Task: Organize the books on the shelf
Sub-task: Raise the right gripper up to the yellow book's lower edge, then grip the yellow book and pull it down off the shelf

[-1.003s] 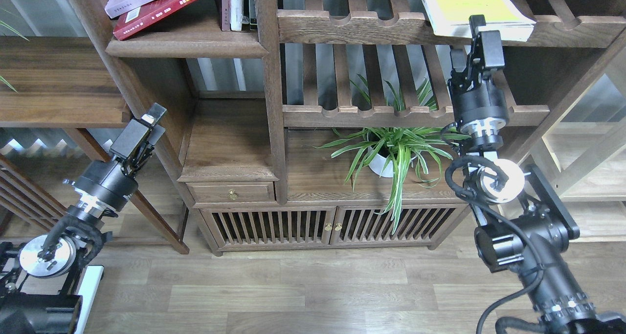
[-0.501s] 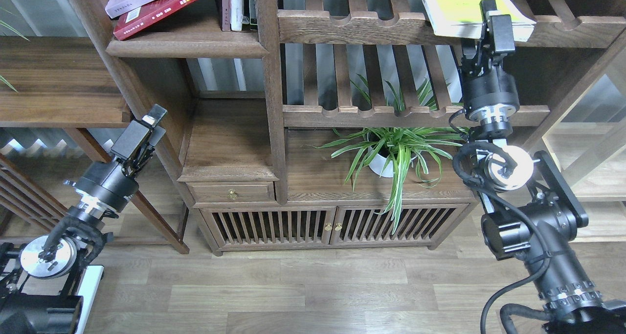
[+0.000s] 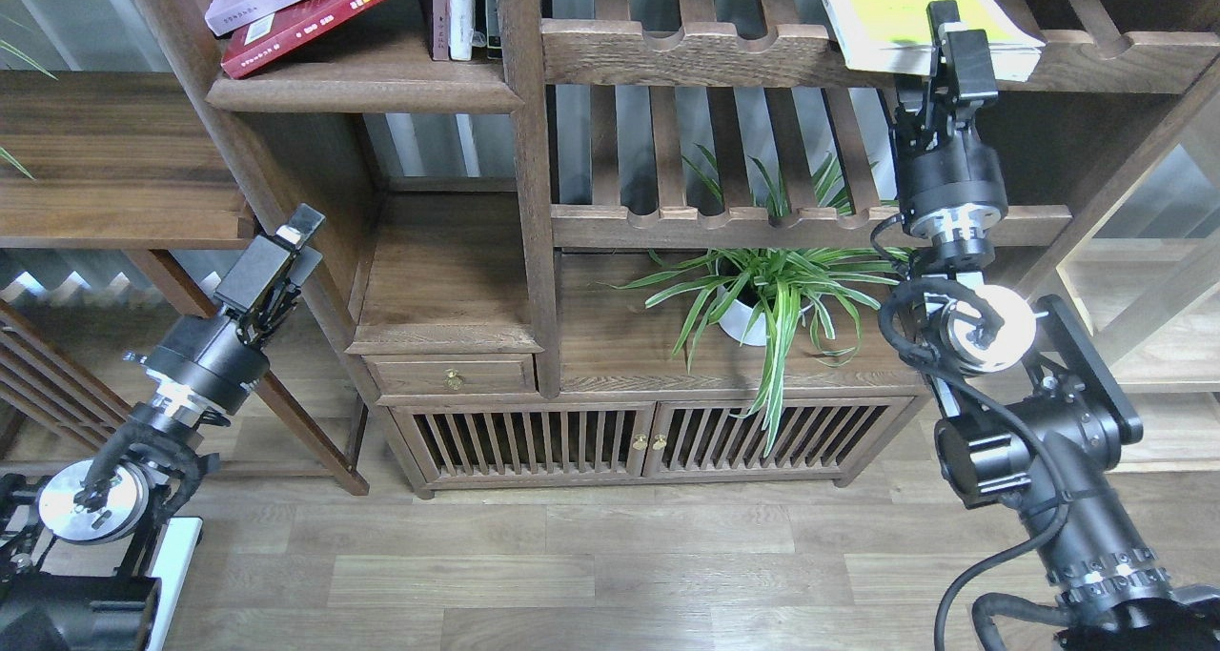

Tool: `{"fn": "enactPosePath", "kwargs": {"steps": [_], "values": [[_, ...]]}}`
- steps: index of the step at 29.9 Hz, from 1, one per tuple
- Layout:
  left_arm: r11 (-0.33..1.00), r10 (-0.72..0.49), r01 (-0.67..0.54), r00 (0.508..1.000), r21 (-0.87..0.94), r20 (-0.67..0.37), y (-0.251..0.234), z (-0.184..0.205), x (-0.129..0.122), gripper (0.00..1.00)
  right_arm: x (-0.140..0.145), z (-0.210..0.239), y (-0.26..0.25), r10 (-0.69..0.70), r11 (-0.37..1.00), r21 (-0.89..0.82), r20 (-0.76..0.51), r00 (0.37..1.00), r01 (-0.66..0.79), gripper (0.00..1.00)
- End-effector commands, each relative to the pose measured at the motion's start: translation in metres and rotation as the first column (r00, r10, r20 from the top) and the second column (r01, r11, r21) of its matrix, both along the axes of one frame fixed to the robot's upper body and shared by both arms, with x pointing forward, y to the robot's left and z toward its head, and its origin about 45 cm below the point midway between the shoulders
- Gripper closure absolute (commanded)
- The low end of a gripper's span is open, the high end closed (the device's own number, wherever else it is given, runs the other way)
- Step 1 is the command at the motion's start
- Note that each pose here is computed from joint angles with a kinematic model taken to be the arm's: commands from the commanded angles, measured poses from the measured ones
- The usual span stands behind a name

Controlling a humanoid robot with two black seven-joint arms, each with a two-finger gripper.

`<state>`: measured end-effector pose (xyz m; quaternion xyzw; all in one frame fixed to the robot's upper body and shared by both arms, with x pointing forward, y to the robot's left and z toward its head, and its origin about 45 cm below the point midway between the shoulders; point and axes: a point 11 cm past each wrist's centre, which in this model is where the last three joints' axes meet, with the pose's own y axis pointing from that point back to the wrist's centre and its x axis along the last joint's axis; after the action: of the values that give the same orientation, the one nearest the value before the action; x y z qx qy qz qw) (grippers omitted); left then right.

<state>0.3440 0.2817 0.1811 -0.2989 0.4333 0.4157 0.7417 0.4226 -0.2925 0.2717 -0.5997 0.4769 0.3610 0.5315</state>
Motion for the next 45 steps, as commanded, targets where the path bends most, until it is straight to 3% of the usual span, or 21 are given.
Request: {"fn": "enactPosePath", "kwargs": {"steps": [1, 8, 16, 36, 41, 45], "values": [[1.0, 0.0, 0.0, 1.0, 0.001, -0.001, 0.0, 0.0, 0.0, 0.01, 0.0, 0.001, -0.001, -0.006, 1.0, 0.008, 0.004, 1.0, 0.006, 0.48], [1.0, 0.001, -0.001, 1.0, -0.001, -0.003, 0.0, -0.001, -0.001, 0.01, 0.0, 0.001, 0.0, -0.005, 1.0, 0.009, 0.007, 1.0, 0.005, 0.76], [1.0, 0.0, 0.0, 1.0, -0.001, -0.001, 0.0, -0.001, -0.001, 0.01, 0.0, 0.002, -0.002, -0.008, 1.0, 0.004, 0.013, 1.0, 0.008, 0.95], [1.0, -0.007, 0.007, 1.0, -0.02, -0.001, -0.004, 0.001, 0.002, 0.01, -0.032, 0.023, -0.005, 0.039, 0.998, 0.037, 0.228, 0.973, -0.048, 0.96], [1.0, -0.012, 0.012, 1.0, -0.016, 0.006, -0.005, 0.003, 0.005, 0.01, -0.054, 0.002, -0.012, 0.047, 0.998, 0.036, 0.249, 0.967, -0.058, 0.96], [1.0, -0.013, 0.013, 1.0, -0.015, -0.005, -0.005, 0.001, 0.008, 0.01, -0.075, -0.037, -0.016, 0.045, 0.998, 0.03, 0.15, 0.988, -0.051, 0.96]]}}
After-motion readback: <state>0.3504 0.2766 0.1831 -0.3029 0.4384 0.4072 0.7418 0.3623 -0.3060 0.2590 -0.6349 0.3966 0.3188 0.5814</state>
